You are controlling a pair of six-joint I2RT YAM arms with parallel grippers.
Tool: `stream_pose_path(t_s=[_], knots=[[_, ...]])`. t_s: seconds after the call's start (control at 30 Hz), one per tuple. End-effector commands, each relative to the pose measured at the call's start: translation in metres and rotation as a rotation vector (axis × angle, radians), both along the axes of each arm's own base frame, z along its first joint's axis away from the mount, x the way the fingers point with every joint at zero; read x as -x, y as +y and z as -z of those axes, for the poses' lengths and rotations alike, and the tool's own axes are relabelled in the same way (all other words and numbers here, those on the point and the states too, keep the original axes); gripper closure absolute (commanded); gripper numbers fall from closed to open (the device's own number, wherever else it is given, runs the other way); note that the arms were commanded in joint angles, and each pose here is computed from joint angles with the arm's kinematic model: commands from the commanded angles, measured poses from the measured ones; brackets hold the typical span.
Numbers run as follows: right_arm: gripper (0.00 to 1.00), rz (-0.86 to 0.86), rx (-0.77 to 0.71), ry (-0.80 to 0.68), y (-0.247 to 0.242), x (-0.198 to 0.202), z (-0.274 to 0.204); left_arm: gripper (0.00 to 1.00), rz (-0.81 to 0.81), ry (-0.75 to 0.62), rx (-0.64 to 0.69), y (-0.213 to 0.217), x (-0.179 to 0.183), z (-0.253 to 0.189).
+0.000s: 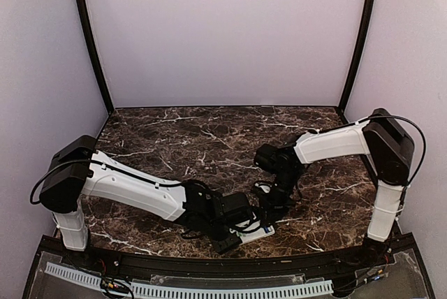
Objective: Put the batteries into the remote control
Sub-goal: Place the battery in the battery compartment, then load the battery into the battery compartment.
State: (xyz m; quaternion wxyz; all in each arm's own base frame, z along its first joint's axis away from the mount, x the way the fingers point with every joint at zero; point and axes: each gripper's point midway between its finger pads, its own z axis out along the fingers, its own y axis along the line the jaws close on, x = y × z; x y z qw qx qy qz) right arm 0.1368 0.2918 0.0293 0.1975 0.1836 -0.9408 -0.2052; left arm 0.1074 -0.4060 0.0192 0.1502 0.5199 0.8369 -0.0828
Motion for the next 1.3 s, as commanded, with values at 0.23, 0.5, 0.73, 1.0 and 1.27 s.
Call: stream_pose_path(t_s=[0.23, 0.5, 0.73, 1.0, 1.27], knots=[[0.83, -0.024, 0.029, -0.063, -0.01, -0.002, -0.022, 0.46, 0.018, 0.034, -0.091, 0.021, 0.011, 0.026], [0.88, -0.014, 0.0, -0.031, -0.008, 0.009, -0.022, 0.46, 0.019, 0.036, -0.092, 0.02, 0.011, 0.027], [0.89, -0.03, 0.036, -0.023, -0.011, 0.016, -0.013, 0.46, 0.019, 0.035, -0.093, 0.02, 0.011, 0.027], [0.91, -0.033, 0.03, -0.002, -0.01, 0.023, -0.009, 0.46, 0.019, 0.036, -0.094, 0.02, 0.011, 0.027], [0.91, -0.033, 0.019, 0.006, -0.006, 0.023, -0.007, 0.46, 0.019, 0.037, -0.098, 0.02, 0.011, 0.029]])
